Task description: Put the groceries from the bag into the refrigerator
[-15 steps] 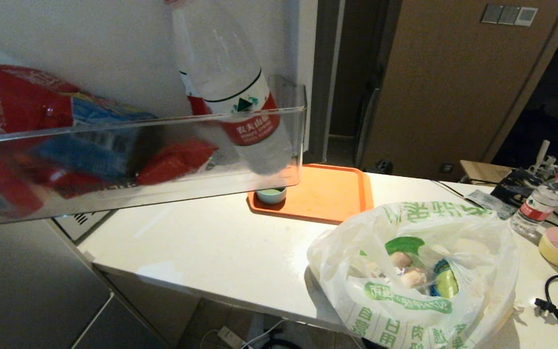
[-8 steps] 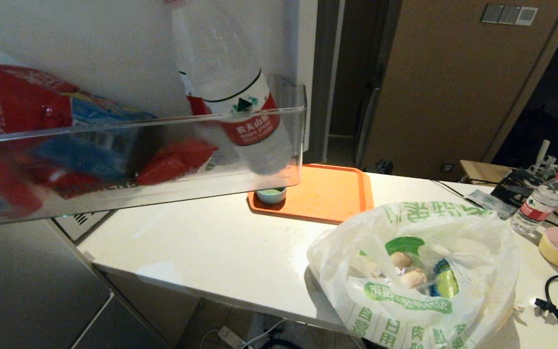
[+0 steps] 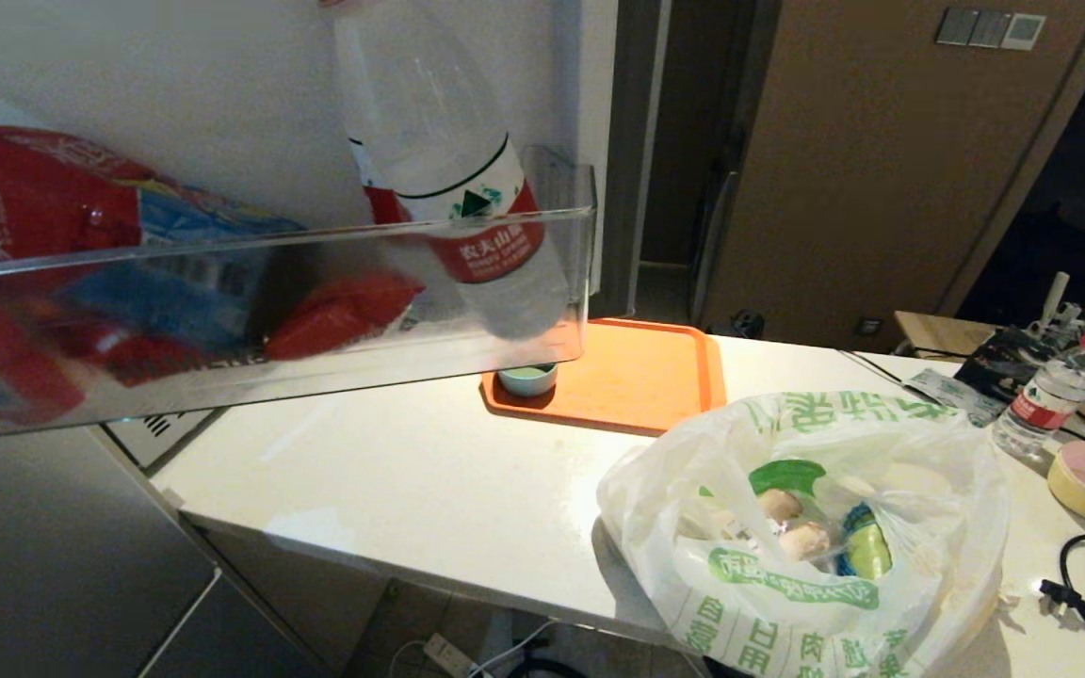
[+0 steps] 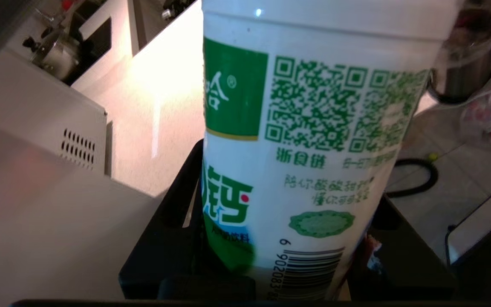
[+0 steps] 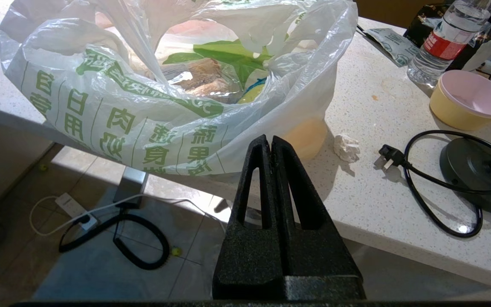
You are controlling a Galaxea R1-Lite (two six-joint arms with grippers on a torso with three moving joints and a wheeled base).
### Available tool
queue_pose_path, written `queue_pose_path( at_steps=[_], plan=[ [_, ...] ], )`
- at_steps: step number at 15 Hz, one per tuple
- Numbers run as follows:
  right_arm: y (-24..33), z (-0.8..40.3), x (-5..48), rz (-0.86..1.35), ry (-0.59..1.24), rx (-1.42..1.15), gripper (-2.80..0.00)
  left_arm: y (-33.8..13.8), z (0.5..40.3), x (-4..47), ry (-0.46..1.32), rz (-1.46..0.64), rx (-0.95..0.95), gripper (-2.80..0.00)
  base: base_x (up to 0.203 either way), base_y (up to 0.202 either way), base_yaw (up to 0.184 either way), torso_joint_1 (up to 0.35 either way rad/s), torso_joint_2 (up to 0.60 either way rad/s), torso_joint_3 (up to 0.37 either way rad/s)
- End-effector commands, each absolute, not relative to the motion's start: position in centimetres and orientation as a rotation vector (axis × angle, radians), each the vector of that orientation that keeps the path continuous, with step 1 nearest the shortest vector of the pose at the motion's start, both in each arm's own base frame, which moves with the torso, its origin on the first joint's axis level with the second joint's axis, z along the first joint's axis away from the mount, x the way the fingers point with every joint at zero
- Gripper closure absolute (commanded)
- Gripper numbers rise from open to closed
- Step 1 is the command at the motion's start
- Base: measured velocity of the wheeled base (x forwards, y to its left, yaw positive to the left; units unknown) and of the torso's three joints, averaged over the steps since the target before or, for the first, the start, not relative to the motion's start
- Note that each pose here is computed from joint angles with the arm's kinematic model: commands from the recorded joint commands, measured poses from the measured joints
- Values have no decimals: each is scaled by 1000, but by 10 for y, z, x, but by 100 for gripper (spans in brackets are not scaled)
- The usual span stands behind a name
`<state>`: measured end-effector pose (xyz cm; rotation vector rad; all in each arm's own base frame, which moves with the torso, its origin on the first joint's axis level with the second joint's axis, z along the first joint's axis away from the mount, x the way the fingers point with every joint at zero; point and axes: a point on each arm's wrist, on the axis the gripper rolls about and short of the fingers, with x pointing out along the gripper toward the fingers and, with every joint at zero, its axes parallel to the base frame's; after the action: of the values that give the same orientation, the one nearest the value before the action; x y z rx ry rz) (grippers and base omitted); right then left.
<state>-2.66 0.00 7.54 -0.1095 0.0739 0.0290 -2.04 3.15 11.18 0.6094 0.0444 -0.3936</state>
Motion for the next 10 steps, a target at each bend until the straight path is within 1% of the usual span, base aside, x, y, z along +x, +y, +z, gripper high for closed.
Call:
queue_pose_path(
  at_steps=[1,10],
  plan=[
    [0,76,-27,30,75,-110,0,36,108,-24,20,-392,601,0,0,0,0,0,0,0],
    [0,75,-27,30,77,-110,0,39,109,-24,27,-415,617,0,0,0,0,0,0,0]
  ],
)
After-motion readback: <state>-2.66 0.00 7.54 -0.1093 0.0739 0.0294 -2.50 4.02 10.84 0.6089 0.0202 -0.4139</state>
